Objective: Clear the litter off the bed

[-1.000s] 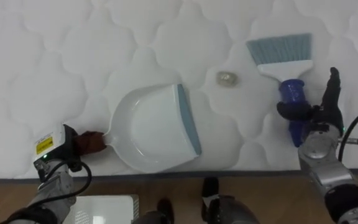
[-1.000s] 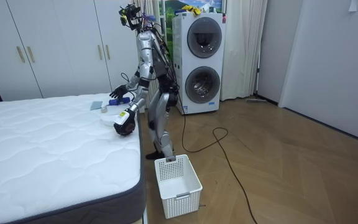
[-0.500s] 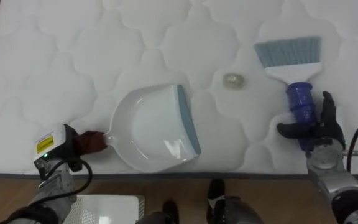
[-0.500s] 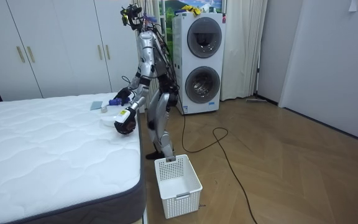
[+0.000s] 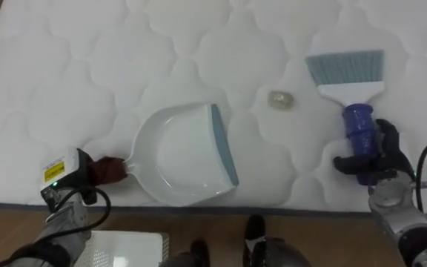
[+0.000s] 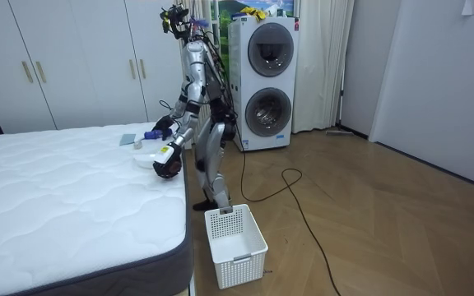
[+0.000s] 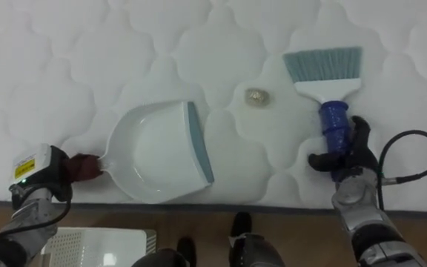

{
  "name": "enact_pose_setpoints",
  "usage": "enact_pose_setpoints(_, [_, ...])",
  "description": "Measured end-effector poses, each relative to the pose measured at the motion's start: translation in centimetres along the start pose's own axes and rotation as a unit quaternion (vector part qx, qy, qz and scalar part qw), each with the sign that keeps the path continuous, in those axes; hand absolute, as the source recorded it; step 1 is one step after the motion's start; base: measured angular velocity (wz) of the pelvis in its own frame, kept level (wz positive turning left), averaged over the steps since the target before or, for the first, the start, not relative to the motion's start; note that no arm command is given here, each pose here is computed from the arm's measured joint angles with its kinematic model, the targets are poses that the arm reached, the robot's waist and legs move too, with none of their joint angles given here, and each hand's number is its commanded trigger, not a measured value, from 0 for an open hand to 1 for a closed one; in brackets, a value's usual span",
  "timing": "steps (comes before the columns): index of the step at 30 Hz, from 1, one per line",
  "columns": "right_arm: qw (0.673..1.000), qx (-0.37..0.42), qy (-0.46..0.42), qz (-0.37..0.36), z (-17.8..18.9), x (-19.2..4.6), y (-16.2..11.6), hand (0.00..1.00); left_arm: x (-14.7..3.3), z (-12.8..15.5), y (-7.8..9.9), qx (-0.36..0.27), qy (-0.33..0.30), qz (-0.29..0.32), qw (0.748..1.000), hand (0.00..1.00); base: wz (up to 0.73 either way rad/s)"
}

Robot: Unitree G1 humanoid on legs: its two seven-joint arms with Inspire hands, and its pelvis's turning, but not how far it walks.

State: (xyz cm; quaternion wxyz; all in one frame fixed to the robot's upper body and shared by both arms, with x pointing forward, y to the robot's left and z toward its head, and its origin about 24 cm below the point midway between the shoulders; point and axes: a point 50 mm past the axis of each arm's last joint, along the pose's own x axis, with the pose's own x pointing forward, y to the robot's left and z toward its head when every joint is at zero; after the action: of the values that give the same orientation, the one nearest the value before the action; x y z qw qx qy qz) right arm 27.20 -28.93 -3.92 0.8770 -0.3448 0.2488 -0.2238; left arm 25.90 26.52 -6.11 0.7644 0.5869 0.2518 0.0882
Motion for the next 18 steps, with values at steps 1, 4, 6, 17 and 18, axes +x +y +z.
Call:
enact_pose_setpoints(1, [1.000,-0.005,0.001,-0.002,0.0,0.1,-0.1,1.00,0.0,0.0,0.0,0.001,0.001,0.000,1.000,1.00,0.00])
enact_pose_setpoints(4, [1.000,-0.024,0.010,-0.009,-0.3,0.2,-0.4,1.00,0.0,-0.1,0.0,0.006,0.003,0.001,1.000,1.00,0.00])
enact_pose_setpoints(6, [0.999,-0.032,0.018,-0.009,-0.6,0.2,-0.4,1.00,0.0,-0.2,0.0,0.009,0.008,0.000,1.000,1.00,0.00])
enact_pose_setpoints(17, [0.998,-0.049,0.046,0.003,-1.4,-0.1,0.0,1.00,0.0,-0.2,0.0,0.013,0.011,0.001,1.000,1.00,0.00])
enact_pose_setpoints(18, [0.998,-0.049,0.047,0.003,-1.4,-0.1,0.0,1.00,0.0,-0.2,0.1,0.015,0.011,0.001,1.000,1.00,0.00])
